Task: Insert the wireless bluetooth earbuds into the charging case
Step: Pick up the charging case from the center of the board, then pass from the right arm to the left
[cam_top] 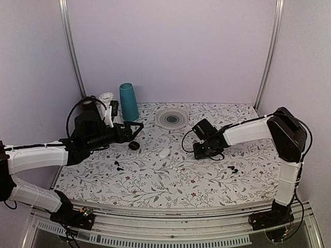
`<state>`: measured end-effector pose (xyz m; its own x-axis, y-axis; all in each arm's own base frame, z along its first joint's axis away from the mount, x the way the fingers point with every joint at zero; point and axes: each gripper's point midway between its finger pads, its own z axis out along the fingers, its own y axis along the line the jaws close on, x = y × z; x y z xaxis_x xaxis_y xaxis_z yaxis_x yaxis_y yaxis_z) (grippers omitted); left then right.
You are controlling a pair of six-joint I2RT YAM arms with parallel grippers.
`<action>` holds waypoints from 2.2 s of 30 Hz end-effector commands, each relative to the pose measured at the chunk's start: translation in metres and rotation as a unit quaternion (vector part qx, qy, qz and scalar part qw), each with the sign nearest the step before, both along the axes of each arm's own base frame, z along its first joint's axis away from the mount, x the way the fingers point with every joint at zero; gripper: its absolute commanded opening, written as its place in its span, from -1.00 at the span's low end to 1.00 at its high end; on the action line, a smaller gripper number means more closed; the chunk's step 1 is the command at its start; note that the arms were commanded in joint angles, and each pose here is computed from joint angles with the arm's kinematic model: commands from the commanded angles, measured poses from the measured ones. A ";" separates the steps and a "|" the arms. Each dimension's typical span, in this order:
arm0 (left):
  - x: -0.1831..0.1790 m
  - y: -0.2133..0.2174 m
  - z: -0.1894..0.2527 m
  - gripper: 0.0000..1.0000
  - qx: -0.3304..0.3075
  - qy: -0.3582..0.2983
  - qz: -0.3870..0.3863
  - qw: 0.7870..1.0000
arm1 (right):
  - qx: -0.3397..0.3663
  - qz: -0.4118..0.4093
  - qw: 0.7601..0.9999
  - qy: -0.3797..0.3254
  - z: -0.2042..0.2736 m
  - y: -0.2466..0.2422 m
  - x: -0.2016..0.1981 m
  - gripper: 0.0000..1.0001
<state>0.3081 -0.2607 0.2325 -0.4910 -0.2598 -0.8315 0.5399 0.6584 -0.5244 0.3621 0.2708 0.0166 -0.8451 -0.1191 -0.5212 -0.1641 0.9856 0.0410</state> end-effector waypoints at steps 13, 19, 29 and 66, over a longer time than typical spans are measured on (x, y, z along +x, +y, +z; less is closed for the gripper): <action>0.005 -0.039 -0.042 0.92 -0.034 0.117 -0.049 0.991 | 0.067 0.095 0.990 -0.077 0.044 0.027 0.001 -0.29; 0.005 -0.056 -0.055 0.87 -0.048 0.153 -0.080 0.984 | 0.116 0.183 0.965 -0.147 0.093 0.053 -0.020 -0.29; -0.001 -0.088 -0.050 0.66 -0.064 0.173 -0.152 0.971 | 0.130 0.298 0.917 -0.231 0.149 0.095 -0.069 -0.25; -0.033 -0.142 -0.035 -0.10 -0.081 0.178 -0.269 0.943 | 0.081 0.344 0.891 -0.285 0.183 0.126 -0.086 -0.20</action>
<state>0.2773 -0.3937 0.1848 -0.8451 -0.0063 -0.5346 0.5113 0.2829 -0.8115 0.2767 0.3887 0.1850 -0.2166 -0.4122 -0.8850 -0.7600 0.6401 -0.1122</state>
